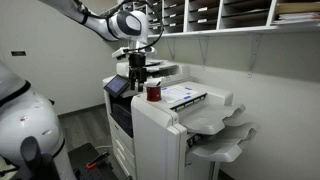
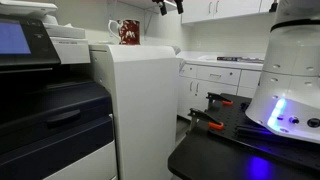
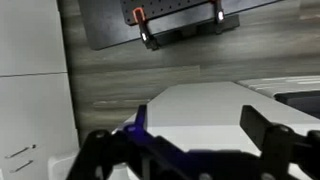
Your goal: Take the marker out of the mug
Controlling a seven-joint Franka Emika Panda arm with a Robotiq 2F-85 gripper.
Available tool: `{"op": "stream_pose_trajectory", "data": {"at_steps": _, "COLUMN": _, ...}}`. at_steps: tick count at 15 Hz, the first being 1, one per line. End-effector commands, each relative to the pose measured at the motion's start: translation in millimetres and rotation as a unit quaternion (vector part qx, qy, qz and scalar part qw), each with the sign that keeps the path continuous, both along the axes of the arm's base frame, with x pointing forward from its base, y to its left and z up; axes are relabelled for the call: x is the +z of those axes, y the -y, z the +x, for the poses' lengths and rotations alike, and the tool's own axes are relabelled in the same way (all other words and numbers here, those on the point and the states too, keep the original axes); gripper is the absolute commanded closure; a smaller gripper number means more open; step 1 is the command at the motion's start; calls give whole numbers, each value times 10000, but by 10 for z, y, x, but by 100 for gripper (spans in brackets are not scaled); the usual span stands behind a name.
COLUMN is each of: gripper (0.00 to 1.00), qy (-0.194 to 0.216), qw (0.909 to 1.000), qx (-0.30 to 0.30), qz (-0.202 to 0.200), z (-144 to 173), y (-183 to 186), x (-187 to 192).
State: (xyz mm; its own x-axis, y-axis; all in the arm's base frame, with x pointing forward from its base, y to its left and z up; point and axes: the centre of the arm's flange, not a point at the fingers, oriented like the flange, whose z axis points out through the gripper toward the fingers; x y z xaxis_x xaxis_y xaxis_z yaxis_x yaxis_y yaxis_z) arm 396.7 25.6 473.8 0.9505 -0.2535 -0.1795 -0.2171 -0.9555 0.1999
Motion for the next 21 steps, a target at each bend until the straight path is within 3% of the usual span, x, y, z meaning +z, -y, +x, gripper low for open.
{"op": "stream_pose_trajectory", "data": {"at_steps": 1, "gripper": 0, "qy": 2, "qw": 10000, "qx": 0, "qz": 0, "z": 1, "y": 0, "x": 1}}
{"op": "stream_pose_trajectory", "data": {"at_steps": 6, "gripper": 0, "qy": 3, "qw": 10000, "qx": 0, "qz": 0, "z": 1, "y": 0, "x": 2}}
{"op": "stream_pose_trajectory", "data": {"at_steps": 10, "gripper": 0, "qy": 757, "qw": 9955, "qx": -119, "qz": 562, "z": 232, "y": -12, "x": 105}}
{"op": "stream_pose_trajectory", "data": {"at_steps": 13, "gripper": 0, "qy": 1332, "qw": 9884, "qx": -109, "qz": 721, "z": 462, "y": -28, "x": 215}}
{"op": "stream_pose_trajectory", "data": {"at_steps": 16, "gripper": 0, "qy": 1648, "qw": 9828, "qx": -35, "qz": 829, "z": 713, "y": -114, "x": 251}}
{"op": "stream_pose_trajectory", "data": {"at_steps": 17, "gripper": 3, "qy": 1703, "qw": 9820, "qx": -24, "qz": 813, "z": 791, "y": -166, "x": 231}}
{"op": "stream_pose_trajectory", "data": {"at_steps": 18, "gripper": 17, "qy": 1694, "qw": 9820, "qx": 41, "qz": 829, "z": 856, "y": -203, "x": 202}}
{"op": "stream_pose_trajectory", "data": {"at_steps": 19, "gripper": 18, "qy": 1701, "qw": 9819, "qx": 48, "qz": 829, "z": 929, "y": -245, "x": 173}}
{"op": "stream_pose_trajectory", "data": {"at_steps": 21, "gripper": 38, "qy": 1716, "qw": 9816, "qx": 6, "qz": 839, "z": 1043, "y": -291, "x": 116}}
